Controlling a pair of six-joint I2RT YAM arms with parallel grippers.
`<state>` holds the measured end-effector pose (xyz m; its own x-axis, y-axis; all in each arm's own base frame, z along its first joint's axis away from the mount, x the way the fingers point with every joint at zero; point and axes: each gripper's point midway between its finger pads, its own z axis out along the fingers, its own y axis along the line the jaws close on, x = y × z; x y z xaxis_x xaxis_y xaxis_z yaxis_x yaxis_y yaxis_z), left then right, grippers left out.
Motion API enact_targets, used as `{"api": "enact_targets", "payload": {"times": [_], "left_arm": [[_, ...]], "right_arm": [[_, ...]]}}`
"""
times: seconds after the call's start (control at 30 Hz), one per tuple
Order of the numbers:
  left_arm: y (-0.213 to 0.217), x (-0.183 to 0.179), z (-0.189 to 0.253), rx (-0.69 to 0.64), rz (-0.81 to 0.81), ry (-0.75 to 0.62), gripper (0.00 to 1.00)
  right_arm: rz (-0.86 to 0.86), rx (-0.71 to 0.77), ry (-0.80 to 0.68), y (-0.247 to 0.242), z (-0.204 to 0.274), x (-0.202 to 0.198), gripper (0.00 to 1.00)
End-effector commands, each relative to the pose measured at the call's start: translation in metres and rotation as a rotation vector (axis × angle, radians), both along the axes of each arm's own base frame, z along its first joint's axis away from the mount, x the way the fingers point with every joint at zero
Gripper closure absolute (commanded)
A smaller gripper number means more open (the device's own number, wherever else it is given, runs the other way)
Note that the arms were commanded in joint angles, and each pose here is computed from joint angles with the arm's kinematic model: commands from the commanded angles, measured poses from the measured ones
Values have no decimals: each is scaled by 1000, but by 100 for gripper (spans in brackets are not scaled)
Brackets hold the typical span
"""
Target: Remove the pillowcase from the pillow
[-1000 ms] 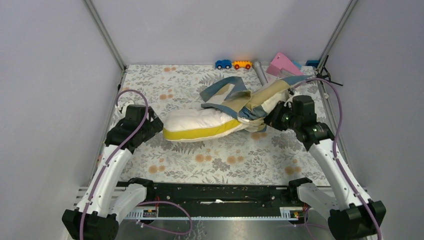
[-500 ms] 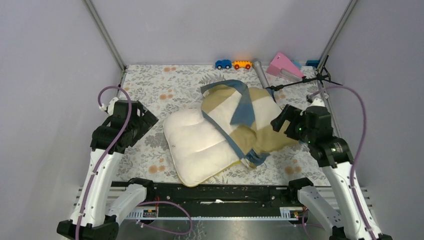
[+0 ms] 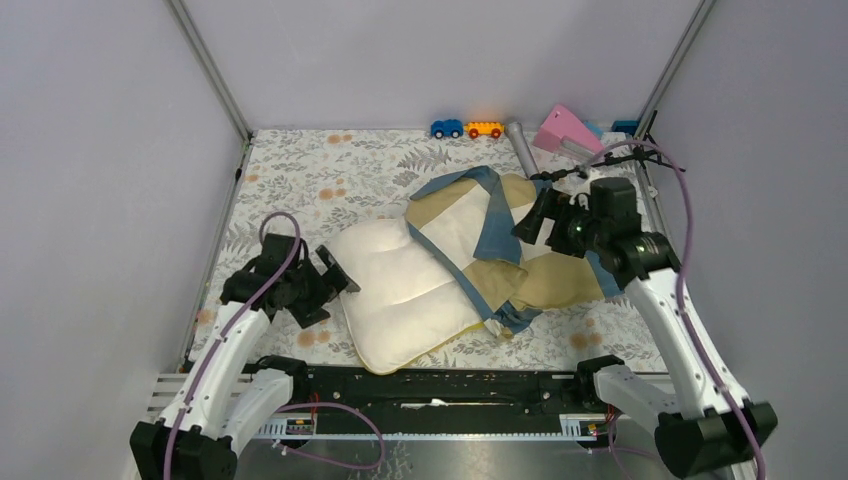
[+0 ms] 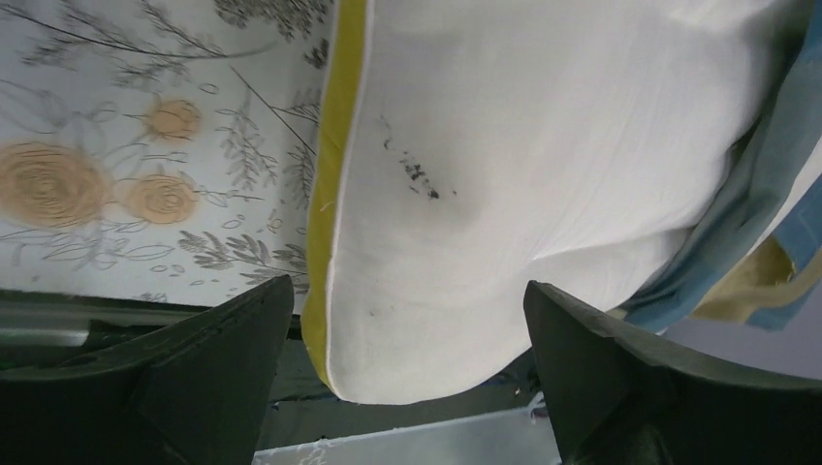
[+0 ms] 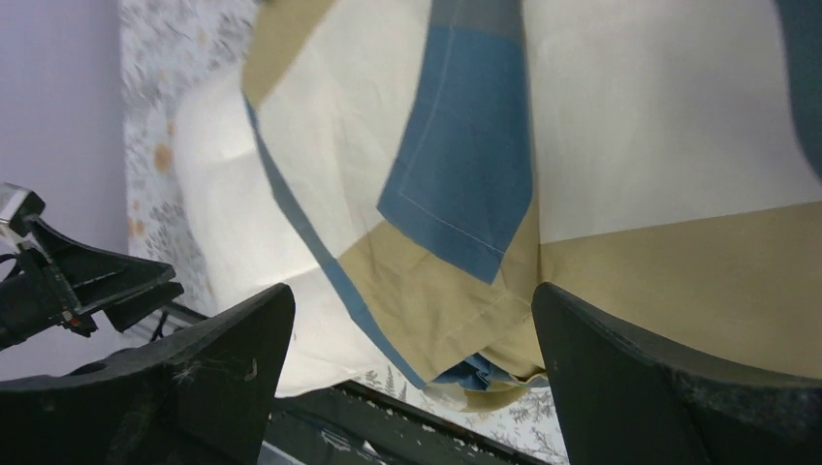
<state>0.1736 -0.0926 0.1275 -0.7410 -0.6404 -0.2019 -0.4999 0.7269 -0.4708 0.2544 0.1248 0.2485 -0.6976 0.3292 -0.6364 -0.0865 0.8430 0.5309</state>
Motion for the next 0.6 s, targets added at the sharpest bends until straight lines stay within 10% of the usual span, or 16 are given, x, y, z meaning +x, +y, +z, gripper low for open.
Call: {"api": "enact_targets", "payload": {"times": [0.0, 0.37, 0.57], "left_arm": [[-34, 0, -5, -185, -132, -53, 1], [-46, 3, -50, -265, -115, 10, 3], [-52, 10, -64, -286, -138, 32, 26]], "right_arm": [[116, 16, 128, 18, -33, 1, 0], [188, -92, 286, 32, -95, 17, 0], [244, -84, 339, 54, -116, 23, 11]]}}
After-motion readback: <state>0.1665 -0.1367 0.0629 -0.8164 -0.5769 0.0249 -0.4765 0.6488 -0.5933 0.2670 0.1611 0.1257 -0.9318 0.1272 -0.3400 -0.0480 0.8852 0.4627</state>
